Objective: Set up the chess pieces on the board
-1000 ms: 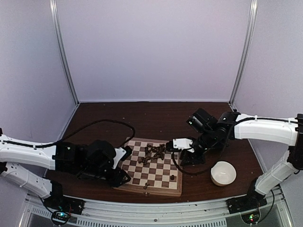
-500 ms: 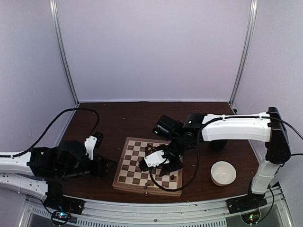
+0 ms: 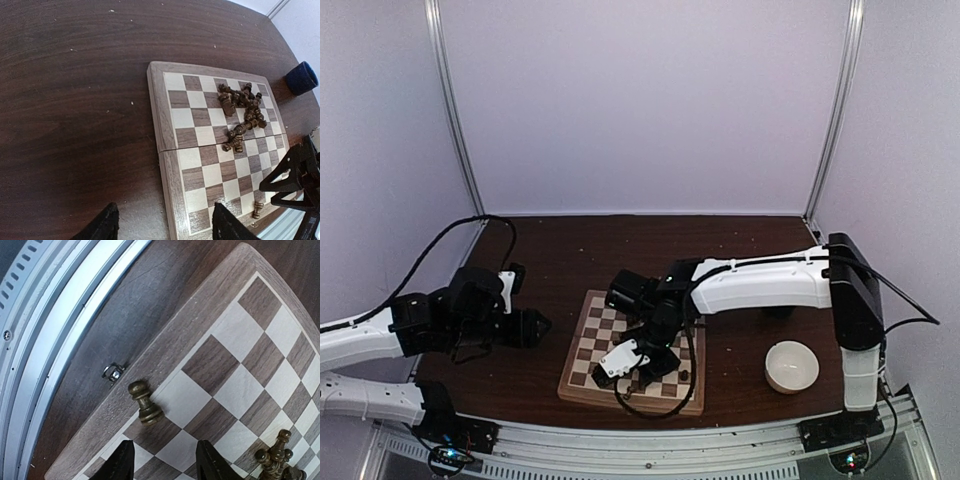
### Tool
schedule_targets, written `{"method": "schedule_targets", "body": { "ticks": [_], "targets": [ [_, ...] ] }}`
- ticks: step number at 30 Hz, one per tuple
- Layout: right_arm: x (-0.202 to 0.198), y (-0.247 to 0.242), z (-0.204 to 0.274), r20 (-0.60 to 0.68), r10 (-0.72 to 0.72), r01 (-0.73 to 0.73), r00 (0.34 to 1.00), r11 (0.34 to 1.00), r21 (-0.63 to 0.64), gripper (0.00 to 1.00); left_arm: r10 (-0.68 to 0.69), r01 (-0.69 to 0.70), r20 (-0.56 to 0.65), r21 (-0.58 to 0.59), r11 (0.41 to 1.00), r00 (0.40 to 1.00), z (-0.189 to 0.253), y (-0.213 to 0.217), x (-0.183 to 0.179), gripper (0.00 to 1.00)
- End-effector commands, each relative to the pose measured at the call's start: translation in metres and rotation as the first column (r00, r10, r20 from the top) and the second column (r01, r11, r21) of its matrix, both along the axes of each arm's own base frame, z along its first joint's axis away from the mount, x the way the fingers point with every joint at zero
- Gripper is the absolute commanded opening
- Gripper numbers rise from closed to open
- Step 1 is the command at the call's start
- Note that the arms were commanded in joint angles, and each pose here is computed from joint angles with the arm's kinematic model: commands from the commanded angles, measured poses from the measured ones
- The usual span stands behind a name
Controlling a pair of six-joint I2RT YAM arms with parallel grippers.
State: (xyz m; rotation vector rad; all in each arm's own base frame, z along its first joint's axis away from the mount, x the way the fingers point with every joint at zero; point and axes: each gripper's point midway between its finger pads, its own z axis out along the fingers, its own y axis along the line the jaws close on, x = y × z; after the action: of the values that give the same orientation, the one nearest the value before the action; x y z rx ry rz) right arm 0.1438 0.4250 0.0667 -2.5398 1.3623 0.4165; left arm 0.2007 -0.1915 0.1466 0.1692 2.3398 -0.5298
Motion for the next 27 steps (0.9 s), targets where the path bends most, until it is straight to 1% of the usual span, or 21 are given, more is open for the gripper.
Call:
{"method": "schedule_targets", "body": {
  "ticks": [1, 11, 17, 24, 27],
  "targets": [
    [-0.009, -0.002, -0.003, 0.012, 0.064, -0.064, 0.998, 0.997, -0.036, 0.47, -0.052, 0.051, -0.018, -0.03, 0.998, 0.998, 0.012, -0.013, 0.001, 0.63],
    [-0.016, 0.007, -0.014, -0.001, 0.07, -0.07, 0.998, 0.996, -0.048, 0.47, -0.033, 0.032, -0.027, -0.042, 0.999, 0.999, 0.008, -0.01, 0.003, 0.64],
    [-0.014, 0.01, -0.02, 0.004, 0.06, -0.06, 0.998, 0.997, -0.05, 0.42, -0.03, 0.029, -0.035, -0.047, 0.998, 0.999, 0.005, -0.009, 0.002, 0.63],
    [-0.017, 0.008, -0.022, -0.006, 0.058, -0.058, 0.998, 0.997, -0.057, 0.38, -0.039, 0.037, -0.041, -0.056, 0.998, 0.998, 0.002, -0.013, 0.002, 0.63],
    [-0.017, 0.007, -0.023, -0.008, 0.054, -0.054, 0.999, 0.997, -0.063, 0.34, -0.043, 0.041, -0.043, -0.057, 0.998, 0.998, 0.002, -0.015, 0.003, 0.63]
  ]
}}
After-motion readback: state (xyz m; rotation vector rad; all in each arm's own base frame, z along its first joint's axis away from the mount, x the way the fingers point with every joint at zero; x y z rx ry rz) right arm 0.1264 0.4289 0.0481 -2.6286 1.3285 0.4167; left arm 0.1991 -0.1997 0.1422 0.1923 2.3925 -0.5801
